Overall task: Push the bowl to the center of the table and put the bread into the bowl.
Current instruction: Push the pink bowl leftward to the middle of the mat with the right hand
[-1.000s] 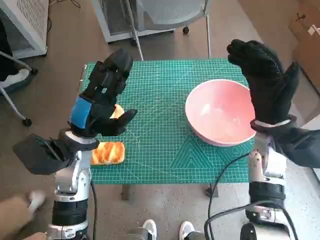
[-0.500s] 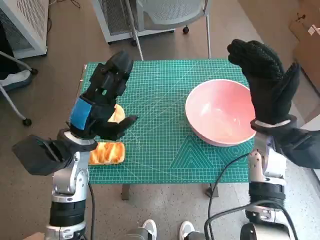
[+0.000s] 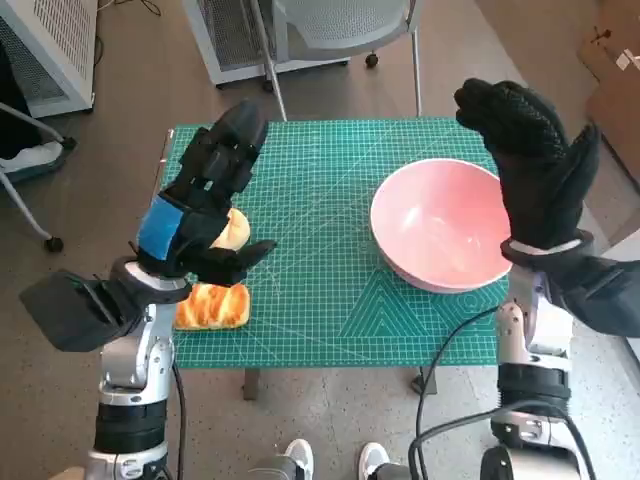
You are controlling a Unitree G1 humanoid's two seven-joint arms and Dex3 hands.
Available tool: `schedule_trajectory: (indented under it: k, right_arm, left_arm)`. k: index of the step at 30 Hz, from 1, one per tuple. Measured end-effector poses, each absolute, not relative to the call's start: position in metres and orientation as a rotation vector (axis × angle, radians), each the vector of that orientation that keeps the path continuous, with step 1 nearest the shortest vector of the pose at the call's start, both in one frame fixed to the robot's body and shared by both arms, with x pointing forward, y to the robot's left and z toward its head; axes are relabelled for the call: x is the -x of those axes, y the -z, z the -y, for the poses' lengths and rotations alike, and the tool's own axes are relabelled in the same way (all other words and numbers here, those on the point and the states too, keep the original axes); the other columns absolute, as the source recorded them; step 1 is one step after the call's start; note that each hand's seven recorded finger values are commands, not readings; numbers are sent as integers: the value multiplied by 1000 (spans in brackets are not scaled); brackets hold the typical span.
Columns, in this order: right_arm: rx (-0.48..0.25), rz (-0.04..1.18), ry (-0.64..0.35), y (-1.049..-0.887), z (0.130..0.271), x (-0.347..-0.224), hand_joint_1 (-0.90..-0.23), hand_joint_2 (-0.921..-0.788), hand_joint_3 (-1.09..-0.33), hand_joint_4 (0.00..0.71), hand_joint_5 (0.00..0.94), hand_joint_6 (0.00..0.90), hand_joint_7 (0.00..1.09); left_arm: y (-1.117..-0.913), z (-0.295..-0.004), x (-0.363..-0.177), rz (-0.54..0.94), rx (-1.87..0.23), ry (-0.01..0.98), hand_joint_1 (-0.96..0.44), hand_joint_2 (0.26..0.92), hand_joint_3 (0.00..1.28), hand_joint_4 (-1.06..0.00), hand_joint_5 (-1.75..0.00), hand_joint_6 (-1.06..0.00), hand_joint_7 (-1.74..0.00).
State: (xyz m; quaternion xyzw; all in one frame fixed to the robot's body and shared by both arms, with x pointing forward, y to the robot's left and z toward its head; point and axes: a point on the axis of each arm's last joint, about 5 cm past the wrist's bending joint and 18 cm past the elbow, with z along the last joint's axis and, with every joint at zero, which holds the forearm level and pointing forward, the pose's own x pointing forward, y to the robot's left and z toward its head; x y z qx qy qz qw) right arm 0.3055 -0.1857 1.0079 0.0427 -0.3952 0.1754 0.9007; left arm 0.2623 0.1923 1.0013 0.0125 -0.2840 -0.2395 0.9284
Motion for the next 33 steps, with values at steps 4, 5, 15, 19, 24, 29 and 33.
schedule_trajectory:
  k: [4,5,15,19,24,29,33]
  right_arm:
    - [-93,815,-364,-1008,186,-306,-586,-921,-653,404,0,459,0]
    - [-95,816,-363,-1008,186,-306,-586,-921,-653,404,0,459,0]
    - [-102,814,-360,-1007,187,-305,-585,-921,-654,403,0,459,0]
    - [-95,815,-342,-1006,191,-305,-581,-921,-660,393,0,451,0]
    - [-73,804,-303,-1004,203,-305,-579,-921,-664,388,0,447,0]
    - [-22,774,-202,-1000,220,-310,-580,-921,-687,294,0,413,0]
    - [27,728,-74,-997,240,-313,-552,-921,-732,264,0,377,0]
  left_arm:
    - [-1001,-192,-262,581,-25,491,-226,433,710,1,1,1,-289]
    - [-1001,-192,-262,580,-25,491,-223,433,711,1,1,1,-292]
    - [-1001,-192,-262,579,-25,490,-215,431,714,1,1,1,-311]
    - [-1001,-192,-262,579,-24,488,-211,431,716,1,1,1,-319]
    - [-1001,-191,-261,579,-23,484,-211,430,717,1,1,1,-323]
    - [-1000,-190,-261,577,-17,482,-206,431,718,1,1,1,-327]
    - [-999,-190,-261,576,-15,480,-207,431,718,1,1,1,-332]
